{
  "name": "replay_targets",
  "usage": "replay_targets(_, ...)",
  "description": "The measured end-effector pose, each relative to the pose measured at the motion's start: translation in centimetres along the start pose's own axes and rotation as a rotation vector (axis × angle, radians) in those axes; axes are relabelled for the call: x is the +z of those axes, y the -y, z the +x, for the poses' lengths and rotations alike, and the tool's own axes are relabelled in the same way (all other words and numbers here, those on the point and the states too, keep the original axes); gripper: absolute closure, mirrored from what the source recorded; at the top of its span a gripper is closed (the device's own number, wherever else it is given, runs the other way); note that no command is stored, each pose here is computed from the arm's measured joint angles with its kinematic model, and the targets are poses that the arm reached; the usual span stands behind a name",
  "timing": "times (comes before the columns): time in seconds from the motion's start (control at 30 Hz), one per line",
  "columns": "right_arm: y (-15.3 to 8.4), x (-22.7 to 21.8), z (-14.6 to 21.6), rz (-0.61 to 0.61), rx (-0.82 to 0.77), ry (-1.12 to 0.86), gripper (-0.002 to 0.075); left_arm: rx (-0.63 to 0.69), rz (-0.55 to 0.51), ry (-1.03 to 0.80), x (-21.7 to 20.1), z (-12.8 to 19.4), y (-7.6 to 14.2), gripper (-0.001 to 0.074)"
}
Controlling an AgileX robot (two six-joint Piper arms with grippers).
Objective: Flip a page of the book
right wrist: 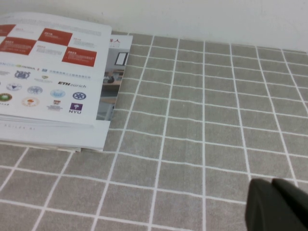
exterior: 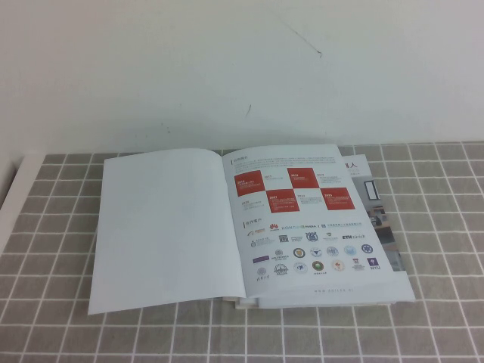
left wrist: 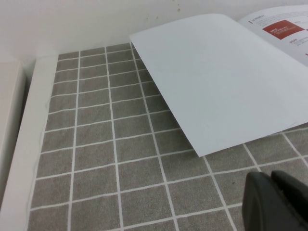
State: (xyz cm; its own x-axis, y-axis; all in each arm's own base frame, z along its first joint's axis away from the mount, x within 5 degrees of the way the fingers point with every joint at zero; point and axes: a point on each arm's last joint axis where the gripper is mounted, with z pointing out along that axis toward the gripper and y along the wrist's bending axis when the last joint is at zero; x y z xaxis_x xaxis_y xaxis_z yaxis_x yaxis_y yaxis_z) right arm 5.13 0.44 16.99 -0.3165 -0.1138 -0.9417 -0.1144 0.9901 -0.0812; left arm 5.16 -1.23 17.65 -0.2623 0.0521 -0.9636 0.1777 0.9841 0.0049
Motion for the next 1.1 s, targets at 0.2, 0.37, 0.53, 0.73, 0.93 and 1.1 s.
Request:
replay_targets(0.2,0.0,0.0,-0.2,0.002,0.001,0.026,0.0729,-0.004,-0.007,0.034,0.0,-0.2,-0.1,0.0738)
replay_targets(0.37,0.1,-0.1,-1.4,0.013,0.001,0.17,0.0729,-0.06,-0.022,0.153,0.0,-1.2,-0.2,0.0738)
replay_targets(0.53,0.2,-0.3,-2.6,0.023,0.005,0.301,0.0729,-0.197,-0.03,0.289,-0.3,-2.4,-0.5,0.0738)
replay_targets(0.73,0.3,-0.8,-3.7,0.033,0.006,0.433,0.0729,-0.497,0.002,0.36,-0.5,-2.9,-0.8,0.0738)
replay_targets(0.93,0.4,-2.8,-6.5,0.062,-0.012,0.812,0.0729,-0.791,-0.009,0.467,-0.9,-3.5,-1.6,0.0738)
replay_targets(1.1,0.2,-4.8,-7.9,0.017,0.014,1.089,0.0729,-0.835,0.057,0.513,-2.0,-5.8,-1.3,0.0738)
